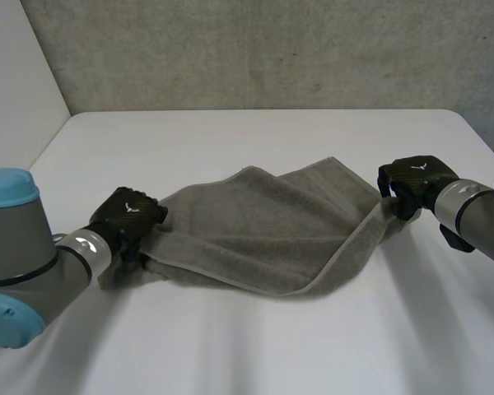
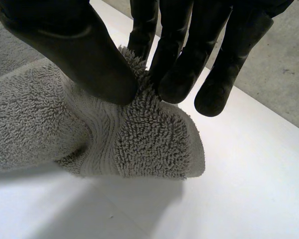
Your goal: Fold the towel.
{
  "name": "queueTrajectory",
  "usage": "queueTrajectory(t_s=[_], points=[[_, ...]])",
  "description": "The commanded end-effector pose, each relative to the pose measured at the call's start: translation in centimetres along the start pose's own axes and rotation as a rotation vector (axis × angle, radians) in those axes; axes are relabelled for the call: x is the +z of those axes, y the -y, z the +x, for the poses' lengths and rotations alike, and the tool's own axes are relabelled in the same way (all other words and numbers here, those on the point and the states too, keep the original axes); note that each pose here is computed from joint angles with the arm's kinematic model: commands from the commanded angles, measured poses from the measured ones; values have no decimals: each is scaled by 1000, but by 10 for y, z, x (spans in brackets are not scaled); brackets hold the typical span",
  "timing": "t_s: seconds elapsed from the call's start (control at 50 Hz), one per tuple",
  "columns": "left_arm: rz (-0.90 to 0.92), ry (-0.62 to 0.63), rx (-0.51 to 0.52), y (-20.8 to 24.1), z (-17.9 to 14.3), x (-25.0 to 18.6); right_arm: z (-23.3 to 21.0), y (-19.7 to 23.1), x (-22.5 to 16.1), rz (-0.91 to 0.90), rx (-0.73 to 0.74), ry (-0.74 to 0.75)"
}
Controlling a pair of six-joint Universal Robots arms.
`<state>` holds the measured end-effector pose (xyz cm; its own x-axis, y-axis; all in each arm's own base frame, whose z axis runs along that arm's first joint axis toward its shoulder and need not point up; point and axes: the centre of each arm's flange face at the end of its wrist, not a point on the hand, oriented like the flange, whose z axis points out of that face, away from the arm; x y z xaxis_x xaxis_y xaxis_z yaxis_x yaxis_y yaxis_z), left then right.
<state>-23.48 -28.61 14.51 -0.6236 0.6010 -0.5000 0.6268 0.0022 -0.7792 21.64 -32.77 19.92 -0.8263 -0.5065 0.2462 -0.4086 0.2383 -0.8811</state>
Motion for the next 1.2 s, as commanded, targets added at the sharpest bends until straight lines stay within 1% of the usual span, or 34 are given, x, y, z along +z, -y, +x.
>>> queueTrajectory(t_s=[0.02,0.24,0.4,0.42,0.44,0.46,0.48,0.5,0.52,0.54,0.56,0.6,0.62,0.66,0.68,0.7,0.72,0.76,0.78,0.82,0.92,1.0,1.04,1.06,1.08,1.1,1.12,1.14,1.16,1.2], points=[[16,-9,2,6,6,5,-1,-2,1,4,-2,2],[17,-30,5,6,12,10,-1,-3,3,1,-1,3],[70,20,2,23,-2,10,8,8,0,36,-4,-21],[91,39,-12,31,-8,8,10,14,-3,50,-8,-27],[124,68,-37,43,-17,1,14,29,-10,90,-18,-46],[124,68,-37,43,-17,1,14,29,-10,90,-18,-46],[170,106,-71,59,-29,-10,19,48,-23,142,-31,-68],[170,106,-71,59,-29,-10,22,66,-39,191,-44,-86],[216,142,-113,74,-39,-22,22,66,-39,192,-44,-86],[268,174,-157,89,-50,-35,24,80,-54,226,-53,-100],[268,174,-157,89,-50,-35,24,80,-54,226,-53,-100],[377,218,-233,117,-67,-61,38,105,-86,281,-88,-143],[378,218,-234,117,-67,-62,38,105,-86,281,-89,-143],[458,251,-280,139,-81,-91,49,121,-114,302,-125,-166],[458,252,-280,139,-81,-91,49,121,-114,302,-126,-166],[465,258,-296,144,-85,-104,52,128,-128,315,-142,-164],[465,258,-296,144,-85,-104,52,128,-129,315,-142,-164],[443,265,-313,151,-92,-122,55,144,-150,354,-165,-159],[443,265,-314,151,-92,-122,55,144,-150,355,-165,-159],[416,260,-325,157,-95,-136,64,155,-164,375,-177,-176],[387,256,-335,162,-99,-146,76,171,-182,389,-199,-211],[354,254,-345,160,-102,-145,82,171,-180,351,-221,-212],[309,254,-361,152,-106,-137,86,156,-155,260,-240,-164],[309,254,-361,152,-106,-137,86,156,-154,260,-240,-163],[272,244,-375,143,-107,-126,88,145,-138,206,-256,-139],[272,244,-375,143,-107,-126,86,136,-122,160,-282,-106],[229,229,-390,133,-107,-112,86,135,-122,159,-282,-106],[189,206,-404,123,-104,-98,81,126,-107,118,-315,-74],[188,206,-404,123,-104,-98,81,126,-107,117,-315,-73],[126,158,-421,110,-96,-71,63,109,-81,37,-363,-19]])
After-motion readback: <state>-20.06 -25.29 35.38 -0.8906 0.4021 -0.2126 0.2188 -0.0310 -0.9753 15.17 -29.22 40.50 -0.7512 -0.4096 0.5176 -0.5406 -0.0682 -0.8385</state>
